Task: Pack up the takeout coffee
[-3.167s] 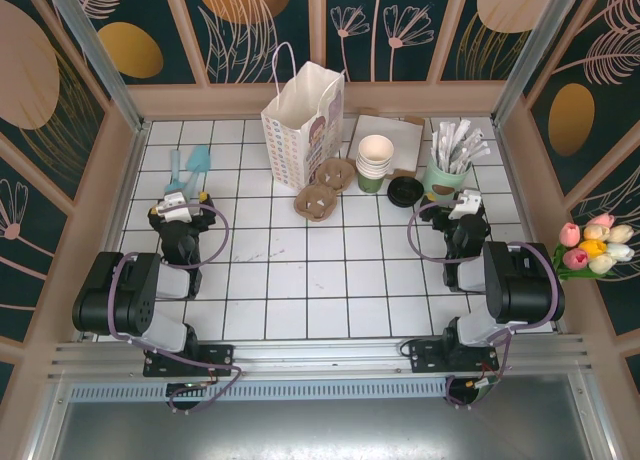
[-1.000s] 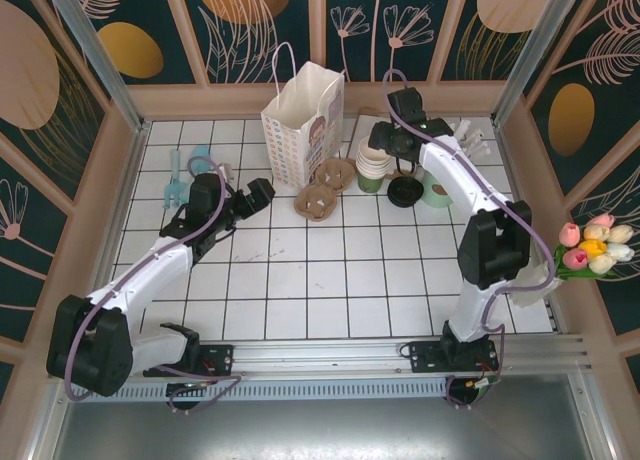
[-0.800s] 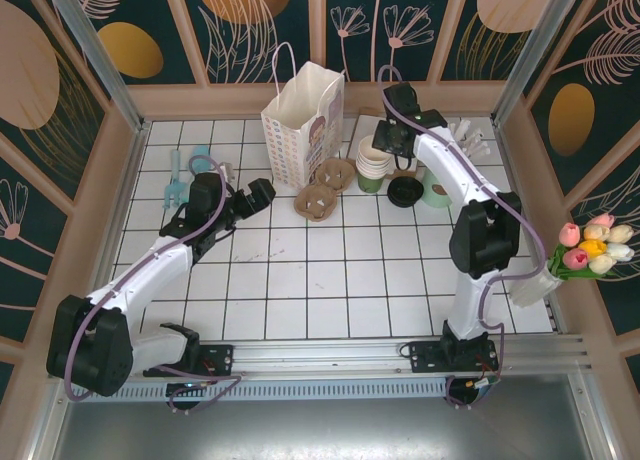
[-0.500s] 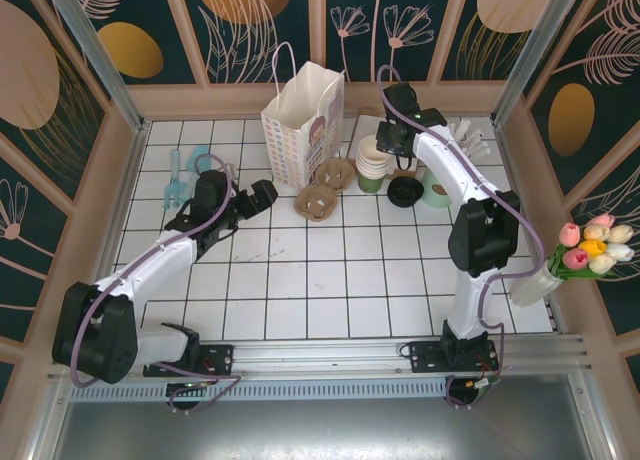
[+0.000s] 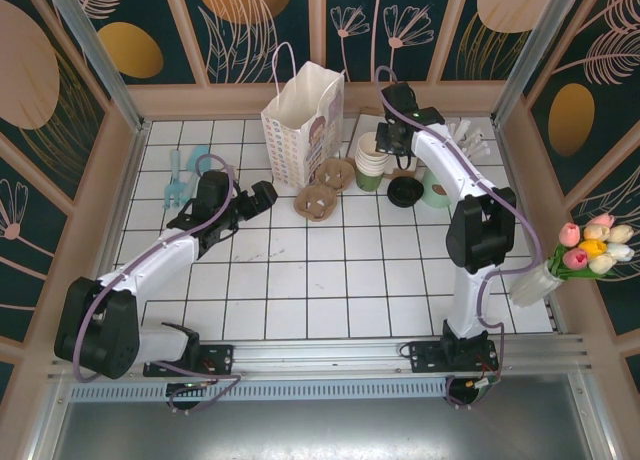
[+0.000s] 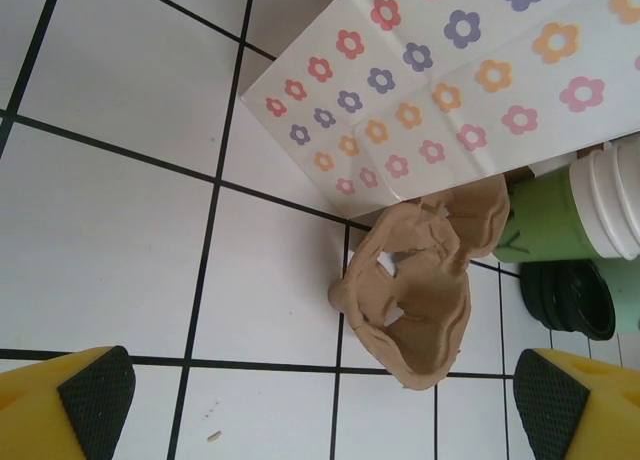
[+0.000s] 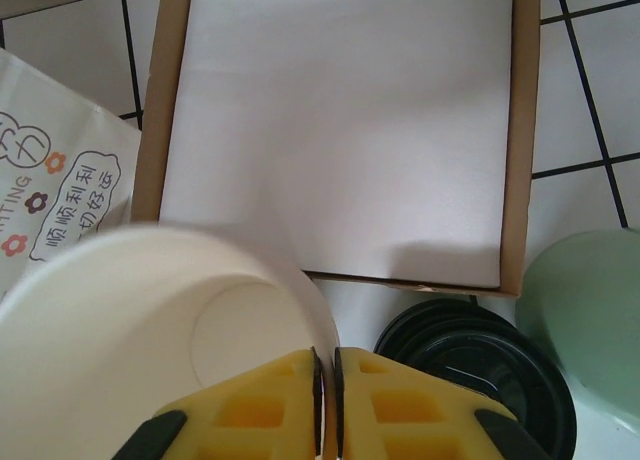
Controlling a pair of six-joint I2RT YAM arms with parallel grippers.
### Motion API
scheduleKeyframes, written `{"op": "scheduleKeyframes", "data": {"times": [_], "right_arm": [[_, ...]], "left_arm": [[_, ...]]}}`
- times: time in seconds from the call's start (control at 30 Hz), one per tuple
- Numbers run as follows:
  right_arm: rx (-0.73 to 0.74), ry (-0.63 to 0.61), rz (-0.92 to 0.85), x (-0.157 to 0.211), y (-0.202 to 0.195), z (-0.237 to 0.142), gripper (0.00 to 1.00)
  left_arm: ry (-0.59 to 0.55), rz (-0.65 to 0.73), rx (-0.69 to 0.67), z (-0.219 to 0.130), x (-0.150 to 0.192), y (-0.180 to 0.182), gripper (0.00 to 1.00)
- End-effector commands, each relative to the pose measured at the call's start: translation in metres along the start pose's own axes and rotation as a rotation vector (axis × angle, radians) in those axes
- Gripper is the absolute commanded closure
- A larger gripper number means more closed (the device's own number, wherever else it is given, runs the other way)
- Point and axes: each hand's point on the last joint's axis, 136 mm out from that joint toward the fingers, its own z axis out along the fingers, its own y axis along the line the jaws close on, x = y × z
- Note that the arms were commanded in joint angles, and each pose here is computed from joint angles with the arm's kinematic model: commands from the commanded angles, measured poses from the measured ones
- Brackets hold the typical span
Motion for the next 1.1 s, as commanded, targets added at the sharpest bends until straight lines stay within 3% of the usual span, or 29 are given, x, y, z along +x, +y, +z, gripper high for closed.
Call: {"op": "scheduleKeyframes", "data": {"times": [0.0,0.2,0.53,0.77,0.87,1.07], "right_arm": [[0.003,0.002,-0.014,-0.005,-0.001,-0.004,0.9],[-0.011,-0.021,-0.047,-0.013,0.006,-0.016,1.0],[-0.084,-0.094,-0.054,-0.021,0.017,-0.032,1.0],[-0.218,-0.2,-0.037,-0.016,0.026,-0.046,1.0],[-0.162,-0.195,-0.015,-0.014,0.014,-0.043,1.0],[-0.283,-0.264,0.04,-0.018,0.019,-0.06,1.0]], "left_arm": [[-0.019,-0.002,-0.005,-0.002,-0.008,-0.005,0.01],[-0.022,0.003,-0.017,-0.002,-0.009,-0.003,0.01],[-0.031,-0.018,-0.043,-0.003,-0.012,-0.001,0.01],[-0.023,-0.01,-0.039,-0.003,-0.009,0.001,0.01],[-0.022,-0.012,-0.041,-0.002,-0.01,0.0,0.01],[-0.005,-0.007,-0.046,0.001,-0.008,0.0,0.01]]}}
